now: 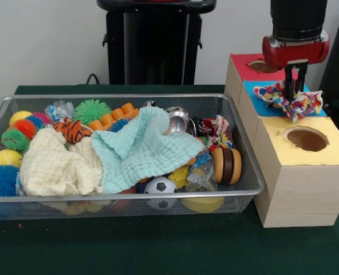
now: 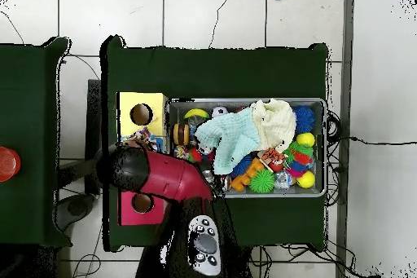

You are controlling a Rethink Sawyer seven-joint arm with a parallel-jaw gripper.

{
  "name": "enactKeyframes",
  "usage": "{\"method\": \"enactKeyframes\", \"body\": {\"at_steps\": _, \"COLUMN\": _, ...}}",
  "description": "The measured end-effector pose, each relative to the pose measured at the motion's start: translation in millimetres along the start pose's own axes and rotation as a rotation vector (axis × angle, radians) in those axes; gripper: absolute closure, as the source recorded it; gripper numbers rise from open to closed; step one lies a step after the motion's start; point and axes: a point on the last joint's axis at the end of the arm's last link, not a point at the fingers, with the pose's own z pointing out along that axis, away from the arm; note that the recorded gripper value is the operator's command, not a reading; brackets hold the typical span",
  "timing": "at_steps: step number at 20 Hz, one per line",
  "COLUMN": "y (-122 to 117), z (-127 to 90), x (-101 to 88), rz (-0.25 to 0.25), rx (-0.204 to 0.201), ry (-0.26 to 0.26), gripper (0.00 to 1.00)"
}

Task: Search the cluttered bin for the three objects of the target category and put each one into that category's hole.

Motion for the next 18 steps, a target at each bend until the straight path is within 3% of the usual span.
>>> {"method": "enactKeyframes", "body": {"at_steps": 1, "y": -1.2, "z": 5.5, "x": -3.8, "rz": 0.006, "rx": 0.002, "ry": -0.048, "gripper": 1.0}}
{"method": "enactKeyframes", "body": {"at_steps": 4, "y": 0.8, "z": 13.2, "x": -6.1, "rz": 0.011, "rx": -0.002, "ry": -0.1, "gripper": 1.0}}
{"method": "enactKeyframes", "body": {"at_steps": 10, "y": 7.1, "z": 11.6, "x": -6.9, "rz": 0.009, "rx": -0.017, "ry": -0.121, "gripper": 1.0}}
{"method": "enactKeyframes", "body": {"at_steps": 18, "y": 34.0, "z": -12.1, "x": -17.8, "rz": -0.04, "rx": -0.013, "ry": -0.179, "gripper": 1.0}}
